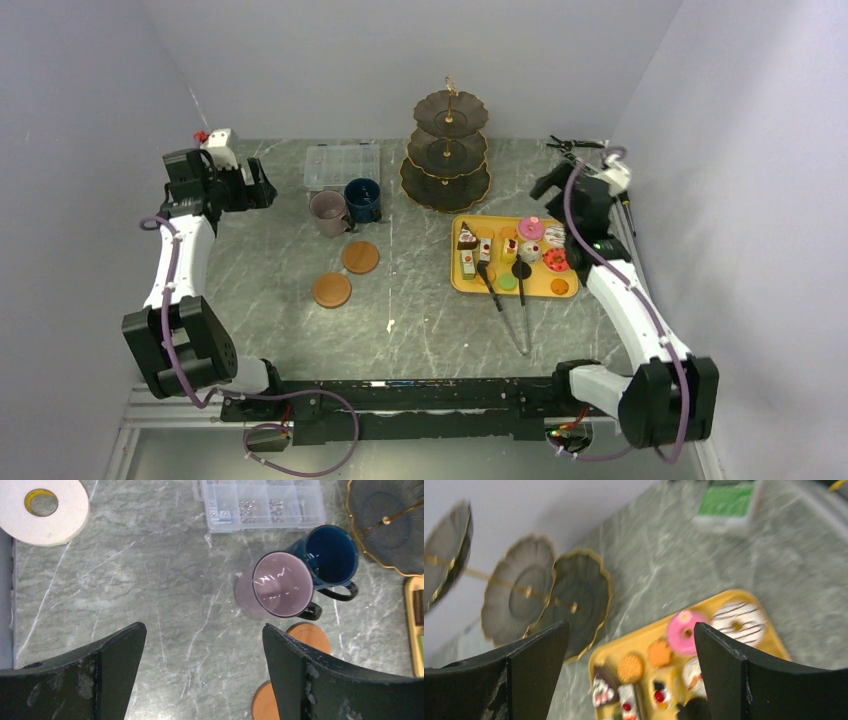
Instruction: Serve the afternoon tea
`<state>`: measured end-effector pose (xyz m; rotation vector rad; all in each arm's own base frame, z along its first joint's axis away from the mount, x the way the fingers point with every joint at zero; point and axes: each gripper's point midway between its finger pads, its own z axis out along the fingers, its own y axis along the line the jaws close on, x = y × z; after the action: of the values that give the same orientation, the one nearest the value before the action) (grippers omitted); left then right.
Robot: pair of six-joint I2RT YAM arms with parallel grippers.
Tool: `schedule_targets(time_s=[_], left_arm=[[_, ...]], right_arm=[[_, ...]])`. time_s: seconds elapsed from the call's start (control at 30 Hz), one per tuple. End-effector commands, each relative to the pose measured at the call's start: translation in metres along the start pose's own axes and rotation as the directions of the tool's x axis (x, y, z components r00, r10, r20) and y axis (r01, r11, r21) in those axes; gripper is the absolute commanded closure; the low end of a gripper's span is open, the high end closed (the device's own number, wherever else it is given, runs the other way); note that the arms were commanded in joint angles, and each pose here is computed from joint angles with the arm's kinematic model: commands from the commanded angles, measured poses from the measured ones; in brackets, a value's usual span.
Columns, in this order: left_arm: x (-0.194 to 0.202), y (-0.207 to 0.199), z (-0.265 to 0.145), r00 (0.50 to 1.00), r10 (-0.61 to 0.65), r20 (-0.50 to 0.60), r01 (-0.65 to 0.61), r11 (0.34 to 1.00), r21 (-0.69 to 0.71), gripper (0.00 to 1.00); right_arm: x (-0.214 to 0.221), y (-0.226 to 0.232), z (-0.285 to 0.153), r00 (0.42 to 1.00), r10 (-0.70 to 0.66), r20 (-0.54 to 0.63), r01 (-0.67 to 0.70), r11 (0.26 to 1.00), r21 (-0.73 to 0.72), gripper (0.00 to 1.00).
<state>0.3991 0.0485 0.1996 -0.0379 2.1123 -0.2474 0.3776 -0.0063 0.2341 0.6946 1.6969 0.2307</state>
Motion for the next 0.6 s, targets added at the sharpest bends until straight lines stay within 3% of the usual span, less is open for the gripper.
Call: schedule_targets(time_s=[0.0, 0.13, 0.3, 0.4, 0.57], left_arm=[[0.000, -0.011, -0.005, 0.994, -0.040, -0.098, 0.046, 0.997, 0.060, 0.08], [-0.008, -0.012, -0.001, 0.988, -0.068, -0.138, 0.079, 0.994, 0.074, 0.10], [-0.010, -0.013, 0.001, 0.971, -0.126, -0.201, 0.142, 0.988, 0.067, 0.12], [-0.012, -0.010, 0.000, 0.971, -0.138, -0.195, 0.148, 0.988, 0.037, 0.07], [-0.006, -0.019, -0.009, 0.971, -0.106, -0.214, 0.117, 0.992, 0.041, 0.06]], right_arm=[[0.042, 0.020, -0.013, 0.970, -0.164, -0.179, 0.172, 0.985, 0.030, 0.00], [0.069, 0.046, -0.028, 0.941, -0.252, -0.225, 0.254, 0.967, -0.020, 0.00], [0.118, 0.085, -0.052, 0.864, -0.408, -0.295, 0.402, 0.912, -0.083, 0.00], [0.159, 0.106, -0.068, 0.812, -0.470, -0.344, 0.446, 0.882, -0.153, 0.06], [0.213, 0.125, -0.088, 0.743, -0.546, -0.387, 0.503, 0.837, -0.215, 0.08]])
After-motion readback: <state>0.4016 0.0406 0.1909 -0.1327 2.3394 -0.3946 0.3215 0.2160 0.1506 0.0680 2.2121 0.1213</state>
